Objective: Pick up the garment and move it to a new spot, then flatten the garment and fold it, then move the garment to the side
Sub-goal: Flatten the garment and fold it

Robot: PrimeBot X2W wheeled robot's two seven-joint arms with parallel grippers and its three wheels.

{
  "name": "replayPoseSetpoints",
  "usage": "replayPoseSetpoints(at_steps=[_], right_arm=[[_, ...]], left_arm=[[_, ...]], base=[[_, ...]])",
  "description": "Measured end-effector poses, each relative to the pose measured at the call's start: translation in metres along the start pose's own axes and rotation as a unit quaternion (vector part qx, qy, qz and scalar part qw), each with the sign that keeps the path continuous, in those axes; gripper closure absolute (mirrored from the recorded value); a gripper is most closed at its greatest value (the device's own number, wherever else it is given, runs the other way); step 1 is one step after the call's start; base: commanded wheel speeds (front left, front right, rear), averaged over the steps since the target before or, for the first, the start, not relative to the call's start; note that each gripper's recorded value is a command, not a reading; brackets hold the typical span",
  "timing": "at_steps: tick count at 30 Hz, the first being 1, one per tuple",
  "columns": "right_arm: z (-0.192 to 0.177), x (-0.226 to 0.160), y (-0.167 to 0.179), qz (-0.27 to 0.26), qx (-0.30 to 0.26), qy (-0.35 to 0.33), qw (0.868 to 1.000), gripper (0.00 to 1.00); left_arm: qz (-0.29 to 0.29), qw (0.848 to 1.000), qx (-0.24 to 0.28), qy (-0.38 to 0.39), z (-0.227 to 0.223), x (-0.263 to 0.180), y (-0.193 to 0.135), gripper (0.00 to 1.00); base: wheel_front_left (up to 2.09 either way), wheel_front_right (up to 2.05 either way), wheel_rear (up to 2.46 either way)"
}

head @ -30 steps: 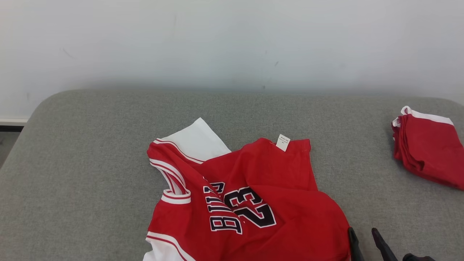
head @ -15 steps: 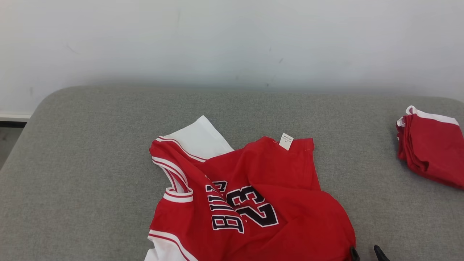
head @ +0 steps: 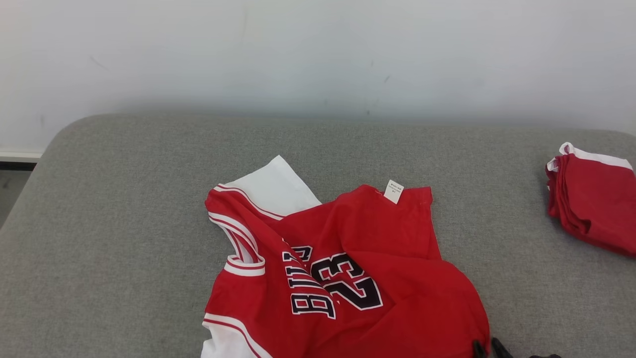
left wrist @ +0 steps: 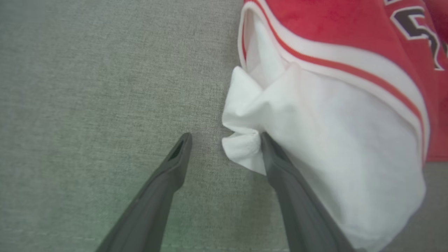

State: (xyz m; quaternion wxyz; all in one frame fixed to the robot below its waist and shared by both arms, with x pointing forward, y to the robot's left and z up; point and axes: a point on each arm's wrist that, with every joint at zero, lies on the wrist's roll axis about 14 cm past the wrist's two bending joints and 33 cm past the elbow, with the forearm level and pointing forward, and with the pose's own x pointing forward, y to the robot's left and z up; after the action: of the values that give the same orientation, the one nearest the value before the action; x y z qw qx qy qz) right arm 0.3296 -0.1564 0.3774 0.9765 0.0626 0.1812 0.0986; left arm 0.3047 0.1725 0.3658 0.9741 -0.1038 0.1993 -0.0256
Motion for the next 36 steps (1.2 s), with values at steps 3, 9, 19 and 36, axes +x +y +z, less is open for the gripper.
replayPoseSetpoints(at_steps=[3,9,19,36], right_arm=[[-0.003,0.002,-0.001,-0.003,0.002,0.007,1.000,1.00],[0.009,0.005,-0.001,-0.012,0.034,-0.016,0.999,1.00],[0.037,-0.019,-0.004,0.004,0.081,-0.070,0.994,1.00],[0.008,-0.023,-0.006,0.021,0.010,-0.012,1.000,0.00]], left_arm=[[-0.004,1.000,-0.002,0.007,-0.003,0.002,-0.002,1.00],[-0.005,1.000,-0.017,0.001,-0.001,0.001,-0.002,1.00],[0.003,0.999,-0.026,-0.036,0.009,-0.022,0.003,1.00],[0.001,1.000,-0.014,-0.003,-0.010,-0.026,0.006,0.00]], base=[[0.00,0.00,0.00],[0.00,0.00,0.00],[0.00,0.00,0.00],[0.00,0.00,0.00]])
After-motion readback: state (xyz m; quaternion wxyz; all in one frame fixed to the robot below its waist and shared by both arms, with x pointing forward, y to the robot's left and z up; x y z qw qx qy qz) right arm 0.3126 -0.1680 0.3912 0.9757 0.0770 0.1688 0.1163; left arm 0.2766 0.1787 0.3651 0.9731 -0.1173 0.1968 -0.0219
